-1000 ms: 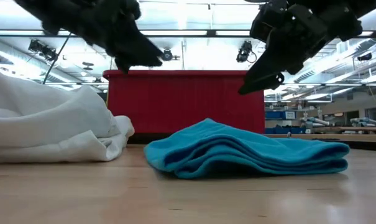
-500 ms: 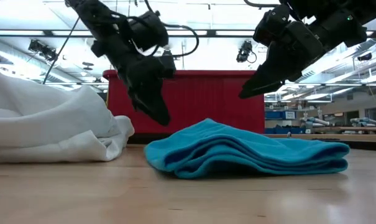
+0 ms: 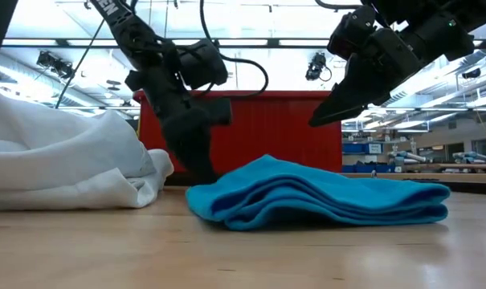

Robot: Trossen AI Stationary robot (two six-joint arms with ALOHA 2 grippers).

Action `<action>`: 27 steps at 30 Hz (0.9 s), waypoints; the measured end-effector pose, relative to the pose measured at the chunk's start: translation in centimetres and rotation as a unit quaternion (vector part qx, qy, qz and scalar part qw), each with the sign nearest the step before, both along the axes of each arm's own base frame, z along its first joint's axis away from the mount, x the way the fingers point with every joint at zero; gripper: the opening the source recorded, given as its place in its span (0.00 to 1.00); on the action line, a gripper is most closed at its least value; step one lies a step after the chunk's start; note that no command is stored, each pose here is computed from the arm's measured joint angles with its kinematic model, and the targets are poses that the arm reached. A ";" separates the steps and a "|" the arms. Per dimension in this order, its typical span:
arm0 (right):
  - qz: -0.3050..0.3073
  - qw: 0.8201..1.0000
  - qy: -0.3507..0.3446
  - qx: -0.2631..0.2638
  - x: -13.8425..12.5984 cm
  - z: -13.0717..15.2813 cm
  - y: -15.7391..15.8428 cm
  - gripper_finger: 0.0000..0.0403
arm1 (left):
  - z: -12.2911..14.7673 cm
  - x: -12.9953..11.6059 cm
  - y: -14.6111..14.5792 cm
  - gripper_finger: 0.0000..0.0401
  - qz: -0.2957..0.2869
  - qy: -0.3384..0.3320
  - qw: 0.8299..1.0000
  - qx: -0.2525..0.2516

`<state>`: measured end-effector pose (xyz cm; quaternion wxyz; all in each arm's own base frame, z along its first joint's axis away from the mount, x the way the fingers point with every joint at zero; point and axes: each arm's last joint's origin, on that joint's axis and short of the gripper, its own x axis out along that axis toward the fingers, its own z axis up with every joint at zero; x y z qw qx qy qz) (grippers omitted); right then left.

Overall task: Fold laundry
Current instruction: Fold the blue underwear

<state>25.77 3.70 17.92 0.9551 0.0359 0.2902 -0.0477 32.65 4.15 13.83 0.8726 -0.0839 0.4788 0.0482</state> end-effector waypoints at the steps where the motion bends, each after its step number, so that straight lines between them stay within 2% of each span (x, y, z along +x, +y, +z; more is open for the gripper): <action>1: 0.000 1.000 0.000 0.000 0.0 0.0 0.0 0.65 | -0.2 0.1 -0.1 0.48 -0.005 0.001 1.000 0.004; 3: 0.000 1.000 0.000 0.000 0.0 0.0 0.0 0.65 | -0.2 0.1 -0.4 0.47 -0.016 0.004 1.000 0.019; 5: -0.002 1.000 0.000 -0.002 0.0 0.0 0.0 0.64 | -0.2 0.2 -0.9 0.41 -0.038 0.005 0.998 0.040; 7: -0.002 1.000 0.000 -0.002 0.0 0.0 0.0 0.63 | -0.1 0.2 -1.4 0.30 -0.053 0.006 0.997 0.059; 10: -0.002 1.000 0.000 -0.002 0.0 0.0 0.0 0.62 | -0.1 0.2 -1.9 0.08 -0.068 0.007 0.996 0.066; 11: -0.003 1.000 0.001 -0.001 0.0 0.0 0.0 0.61 | -0.1 0.2 -2.0 0.04 -0.069 0.007 0.995 0.066; 16: -0.030 0.998 0.044 0.027 -0.8 -1.1 -0.2 0.59 | 0.5 -0.2 -2.1 0.02 -0.075 0.012 0.995 0.066; 21: -0.057 0.997 0.048 0.018 -1.6 -2.6 -1.3 0.56 | 2.1 -0.7 -2.3 0.01 -0.103 0.000 0.991 0.084; 24: -0.048 0.997 0.060 0.021 -1.6 -3.2 -1.9 0.55 | 2.8 -1.0 -2.3 0.01 -0.105 -0.006 0.991 0.087; 27: -0.047 0.996 0.077 0.002 -1.7 -3.9 -2.5 0.54 | 4.1 -1.2 -2.2 0.01 -0.109 -0.032 0.988 0.102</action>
